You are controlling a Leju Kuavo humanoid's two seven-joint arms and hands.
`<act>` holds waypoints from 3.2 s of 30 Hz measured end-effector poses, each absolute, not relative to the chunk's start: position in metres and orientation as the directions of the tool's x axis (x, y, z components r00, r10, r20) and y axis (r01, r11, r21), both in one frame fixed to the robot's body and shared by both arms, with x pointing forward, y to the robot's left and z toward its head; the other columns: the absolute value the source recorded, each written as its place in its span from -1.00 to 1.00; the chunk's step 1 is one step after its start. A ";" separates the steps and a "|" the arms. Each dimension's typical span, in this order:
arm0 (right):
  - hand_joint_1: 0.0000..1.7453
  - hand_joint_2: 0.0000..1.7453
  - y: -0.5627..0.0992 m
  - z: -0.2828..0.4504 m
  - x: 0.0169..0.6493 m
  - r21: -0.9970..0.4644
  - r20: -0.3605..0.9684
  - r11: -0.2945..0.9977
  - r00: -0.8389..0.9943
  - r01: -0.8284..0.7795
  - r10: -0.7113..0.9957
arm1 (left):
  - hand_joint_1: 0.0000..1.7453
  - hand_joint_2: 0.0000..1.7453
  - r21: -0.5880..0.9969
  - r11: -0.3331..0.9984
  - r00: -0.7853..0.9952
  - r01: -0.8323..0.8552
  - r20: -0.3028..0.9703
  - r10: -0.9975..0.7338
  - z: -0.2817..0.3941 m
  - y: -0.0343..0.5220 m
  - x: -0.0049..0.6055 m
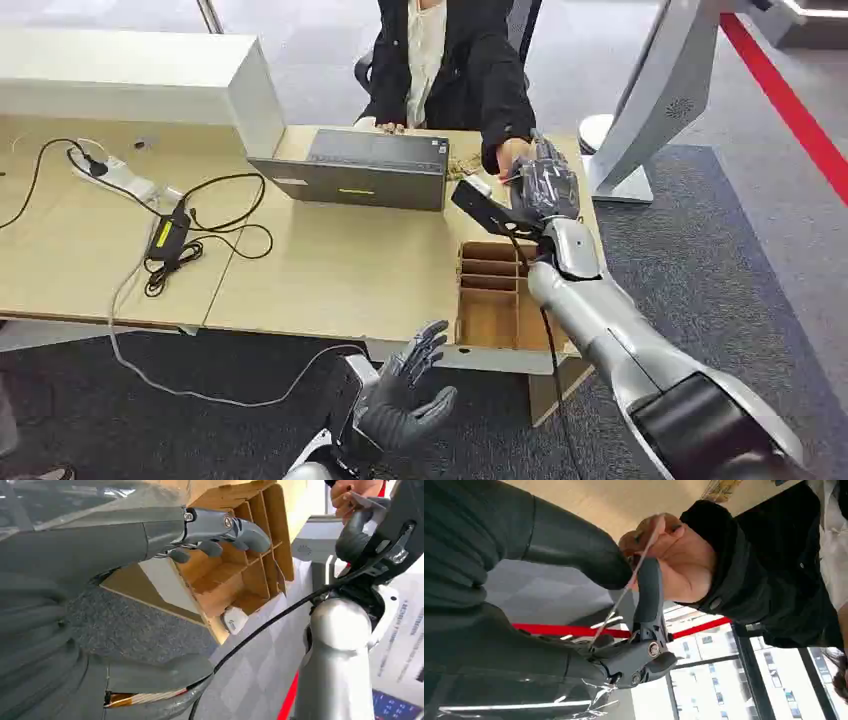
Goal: Pass the card to the sensor for recognition and then transmit it.
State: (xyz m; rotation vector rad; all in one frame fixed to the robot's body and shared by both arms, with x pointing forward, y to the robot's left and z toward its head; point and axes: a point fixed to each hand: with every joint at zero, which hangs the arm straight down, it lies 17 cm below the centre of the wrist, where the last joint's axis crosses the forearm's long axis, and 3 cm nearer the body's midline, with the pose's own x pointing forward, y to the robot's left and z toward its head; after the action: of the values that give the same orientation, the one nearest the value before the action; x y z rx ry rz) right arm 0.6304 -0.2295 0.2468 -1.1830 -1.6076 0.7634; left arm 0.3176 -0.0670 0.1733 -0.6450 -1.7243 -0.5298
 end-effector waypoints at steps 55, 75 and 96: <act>1.00 1.00 -0.437 0.244 0.485 -0.717 0.426 0.218 0.168 0.662 0.889 | -1.00 1.00 -0.015 0.849 -0.178 0.528 0.976 0.128 0.166 -0.020 0.321; 1.00 1.00 -0.488 0.110 0.476 -0.865 0.451 0.271 0.414 0.423 0.791 | -1.00 1.00 -0.026 0.800 -0.149 0.599 0.978 0.144 0.168 -0.036 0.313; 1.00 1.00 -0.493 0.069 0.464 -0.915 0.376 0.243 0.462 0.323 0.803 | -1.00 1.00 -0.019 0.793 -0.138 0.609 0.982 0.130 0.167 -0.037 0.308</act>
State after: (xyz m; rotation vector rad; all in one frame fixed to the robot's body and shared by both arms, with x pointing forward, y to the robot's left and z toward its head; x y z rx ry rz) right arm 0.4636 -0.4934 0.0687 -1.3414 -1.1060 0.4418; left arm 0.3085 -0.0373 0.1669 -0.5864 -1.6842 -0.4574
